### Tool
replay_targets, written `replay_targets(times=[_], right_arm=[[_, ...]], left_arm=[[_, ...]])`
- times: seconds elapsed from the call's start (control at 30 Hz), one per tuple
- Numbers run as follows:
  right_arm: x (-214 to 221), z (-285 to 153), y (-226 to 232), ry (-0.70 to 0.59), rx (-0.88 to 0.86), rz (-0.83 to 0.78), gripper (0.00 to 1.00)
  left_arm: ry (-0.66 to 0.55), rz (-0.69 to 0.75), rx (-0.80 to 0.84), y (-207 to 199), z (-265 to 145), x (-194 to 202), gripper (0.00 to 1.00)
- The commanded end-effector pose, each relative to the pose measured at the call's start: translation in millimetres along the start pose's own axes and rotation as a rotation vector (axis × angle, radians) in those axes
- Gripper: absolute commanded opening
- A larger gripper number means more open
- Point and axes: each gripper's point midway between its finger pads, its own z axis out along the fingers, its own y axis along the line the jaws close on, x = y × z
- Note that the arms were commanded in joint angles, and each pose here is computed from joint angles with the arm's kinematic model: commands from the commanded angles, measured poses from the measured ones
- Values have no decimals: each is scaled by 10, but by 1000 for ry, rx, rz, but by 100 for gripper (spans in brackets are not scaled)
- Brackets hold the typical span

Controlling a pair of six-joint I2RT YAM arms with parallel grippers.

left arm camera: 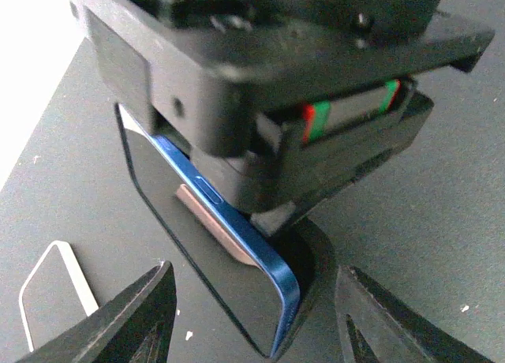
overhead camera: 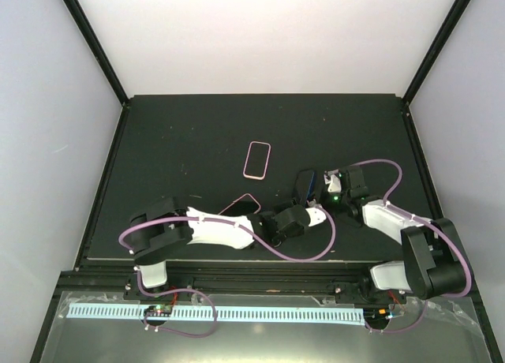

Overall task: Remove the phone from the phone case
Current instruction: Remove the phone case from the phone.

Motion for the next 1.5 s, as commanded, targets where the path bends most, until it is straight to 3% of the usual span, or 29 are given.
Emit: replay_targets(times=[0.0,0.3,0.53,0.83,1.1,1.47], right_arm=[[-165,-112,341,-57,-125,-82,1],[-163,-158,418,-60,-144,-147,1],[-198,-157,466,-54,-145,-217,1],[-139,-29,430,27,-165,-201,1],[-145,29,369,48,-141,-192,1],[-125,20,418,65,-169,-182,1]], left_arm=[[-8,0,-54,147,66,-104,56],[-37,5,-141,356,92,-216,50],[-109,-61,-89,445,-43,-299,60],[-50,-24,-151,642,102,-114,53],[-147,-44,-21,577,-69,-232,60],[-66,10,-79,592,106,-95,58]])
